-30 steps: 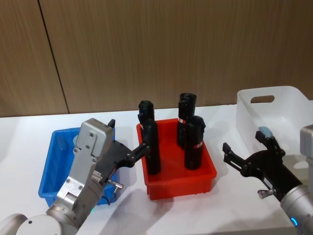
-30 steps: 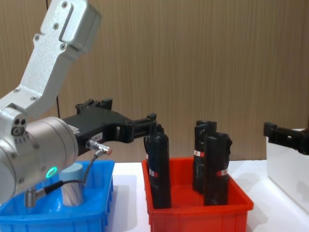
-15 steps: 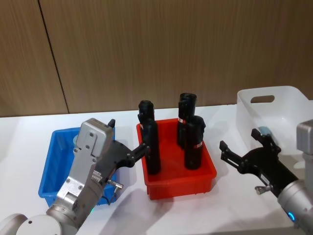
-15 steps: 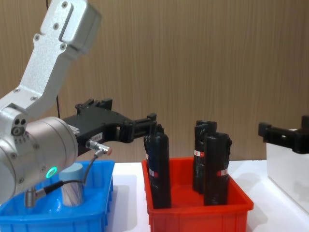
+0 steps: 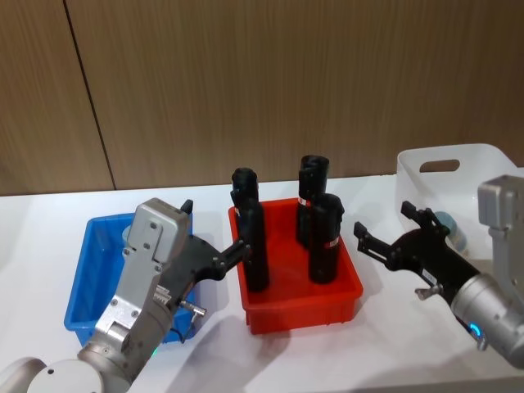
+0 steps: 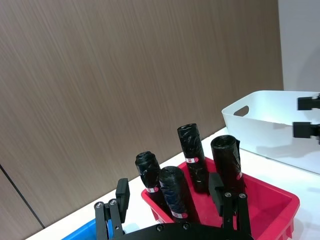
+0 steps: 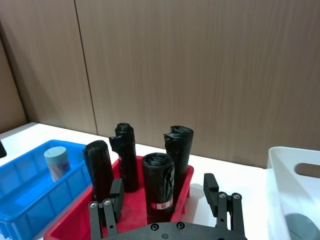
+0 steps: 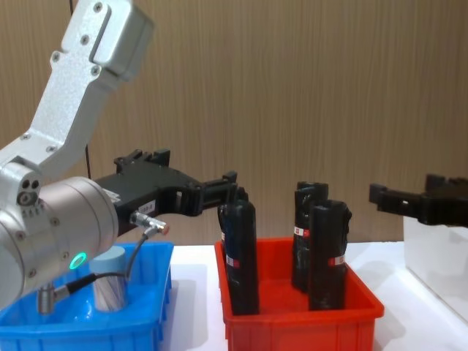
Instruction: Pick the cotton swabs from the blue box and place them into the white box.
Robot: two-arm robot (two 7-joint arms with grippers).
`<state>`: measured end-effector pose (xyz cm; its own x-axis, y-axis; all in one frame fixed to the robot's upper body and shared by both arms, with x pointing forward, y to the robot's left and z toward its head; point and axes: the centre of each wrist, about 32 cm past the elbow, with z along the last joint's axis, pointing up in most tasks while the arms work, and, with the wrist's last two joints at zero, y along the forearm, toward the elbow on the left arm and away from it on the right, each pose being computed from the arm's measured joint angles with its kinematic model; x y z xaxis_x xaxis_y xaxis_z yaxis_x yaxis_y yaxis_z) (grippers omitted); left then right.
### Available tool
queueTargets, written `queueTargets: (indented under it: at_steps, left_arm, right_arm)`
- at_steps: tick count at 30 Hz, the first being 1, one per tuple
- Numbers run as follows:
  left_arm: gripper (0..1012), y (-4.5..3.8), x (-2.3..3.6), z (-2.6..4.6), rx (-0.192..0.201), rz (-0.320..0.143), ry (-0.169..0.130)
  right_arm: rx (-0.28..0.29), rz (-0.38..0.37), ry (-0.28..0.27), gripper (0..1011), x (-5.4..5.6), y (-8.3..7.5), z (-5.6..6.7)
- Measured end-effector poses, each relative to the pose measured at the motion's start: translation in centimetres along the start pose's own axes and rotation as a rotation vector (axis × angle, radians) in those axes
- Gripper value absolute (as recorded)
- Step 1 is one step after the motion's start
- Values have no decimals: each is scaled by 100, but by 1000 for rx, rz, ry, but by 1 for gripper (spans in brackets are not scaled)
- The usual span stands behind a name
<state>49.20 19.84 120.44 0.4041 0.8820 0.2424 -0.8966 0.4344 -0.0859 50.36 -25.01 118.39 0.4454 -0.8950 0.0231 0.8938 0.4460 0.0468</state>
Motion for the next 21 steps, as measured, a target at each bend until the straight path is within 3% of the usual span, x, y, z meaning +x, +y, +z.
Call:
queueTargets:
  at_steps: [21]
  left_arm:
    - [1000,0,0,0,0,0,0]
  right_arm:
    - [2,168,33,1001,434,541,-131]
